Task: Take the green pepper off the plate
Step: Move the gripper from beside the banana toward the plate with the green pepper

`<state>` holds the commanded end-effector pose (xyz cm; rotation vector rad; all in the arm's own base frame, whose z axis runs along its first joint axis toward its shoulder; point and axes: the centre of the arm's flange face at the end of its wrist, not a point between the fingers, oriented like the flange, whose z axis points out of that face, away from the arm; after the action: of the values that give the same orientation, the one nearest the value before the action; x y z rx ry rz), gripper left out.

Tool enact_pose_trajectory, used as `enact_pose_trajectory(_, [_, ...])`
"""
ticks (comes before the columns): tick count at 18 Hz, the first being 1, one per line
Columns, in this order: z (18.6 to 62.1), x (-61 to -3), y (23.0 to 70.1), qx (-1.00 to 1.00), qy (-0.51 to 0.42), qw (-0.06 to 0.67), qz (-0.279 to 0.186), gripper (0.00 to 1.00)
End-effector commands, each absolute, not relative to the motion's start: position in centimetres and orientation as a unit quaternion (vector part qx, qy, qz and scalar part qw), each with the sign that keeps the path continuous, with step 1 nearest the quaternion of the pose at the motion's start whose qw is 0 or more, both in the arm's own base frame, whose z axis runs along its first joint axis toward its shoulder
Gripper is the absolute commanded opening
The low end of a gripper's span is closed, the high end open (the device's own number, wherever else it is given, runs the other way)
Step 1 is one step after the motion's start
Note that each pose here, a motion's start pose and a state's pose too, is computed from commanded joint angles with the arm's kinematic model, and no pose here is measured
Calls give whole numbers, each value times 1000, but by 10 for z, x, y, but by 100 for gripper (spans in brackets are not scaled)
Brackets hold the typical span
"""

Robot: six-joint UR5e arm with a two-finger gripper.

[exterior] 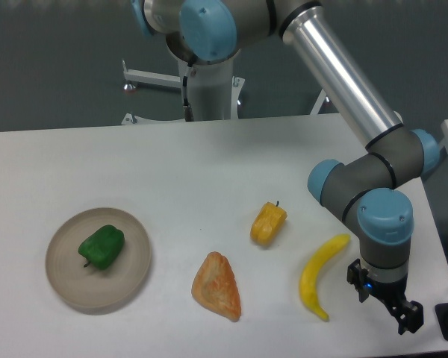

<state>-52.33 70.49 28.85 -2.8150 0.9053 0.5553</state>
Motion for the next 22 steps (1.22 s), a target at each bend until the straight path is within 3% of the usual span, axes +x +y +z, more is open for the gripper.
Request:
enact_pose_trajectory(11, [306, -492, 703, -939, 291, 68, 170, 100])
enact_pose_trajectory(17, [341, -452, 693, -955, 255, 97, 119, 100])
enact_pose_trajectory(22, [364, -385, 691, -973, 159, 159, 49, 100])
